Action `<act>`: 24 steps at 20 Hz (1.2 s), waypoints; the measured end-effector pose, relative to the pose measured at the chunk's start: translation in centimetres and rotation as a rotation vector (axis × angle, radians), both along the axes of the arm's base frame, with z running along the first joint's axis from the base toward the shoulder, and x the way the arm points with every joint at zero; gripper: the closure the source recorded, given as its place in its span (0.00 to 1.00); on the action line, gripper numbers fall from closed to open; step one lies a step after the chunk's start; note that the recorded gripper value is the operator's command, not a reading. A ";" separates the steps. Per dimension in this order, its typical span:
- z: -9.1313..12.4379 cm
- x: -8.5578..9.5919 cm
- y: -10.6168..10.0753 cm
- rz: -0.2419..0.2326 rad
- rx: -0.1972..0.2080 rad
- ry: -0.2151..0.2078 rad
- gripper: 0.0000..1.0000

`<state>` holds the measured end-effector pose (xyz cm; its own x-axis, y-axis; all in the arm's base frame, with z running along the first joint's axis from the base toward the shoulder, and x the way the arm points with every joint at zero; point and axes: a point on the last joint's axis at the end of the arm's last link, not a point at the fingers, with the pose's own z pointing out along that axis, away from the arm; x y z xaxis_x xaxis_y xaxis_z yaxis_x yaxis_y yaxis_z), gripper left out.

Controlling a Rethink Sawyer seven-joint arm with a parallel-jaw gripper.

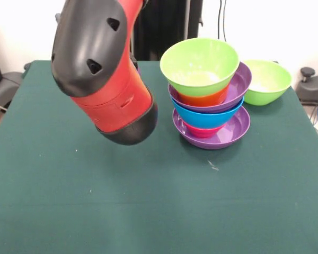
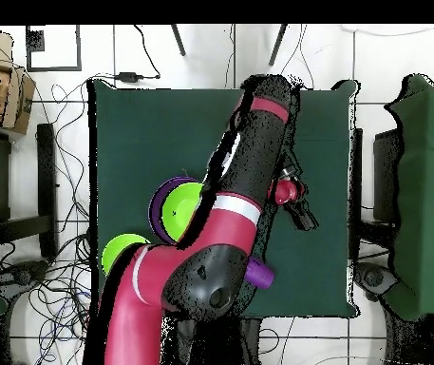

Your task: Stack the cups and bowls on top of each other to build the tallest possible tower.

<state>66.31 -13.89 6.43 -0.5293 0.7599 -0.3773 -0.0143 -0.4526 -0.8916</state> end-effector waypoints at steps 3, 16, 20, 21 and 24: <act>0.3 0.4 0.3 0.002 0.005 -0.013 0.00; 10.0 4.5 5.0 0.026 0.029 -0.216 0.00; 13.0 5.7 6.2 0.061 0.009 -0.264 0.00; 14.0 6.2 6.5 0.073 0.006 -0.283 0.00; 16.0 7.5 7.6 0.096 0.008 -0.332 0.00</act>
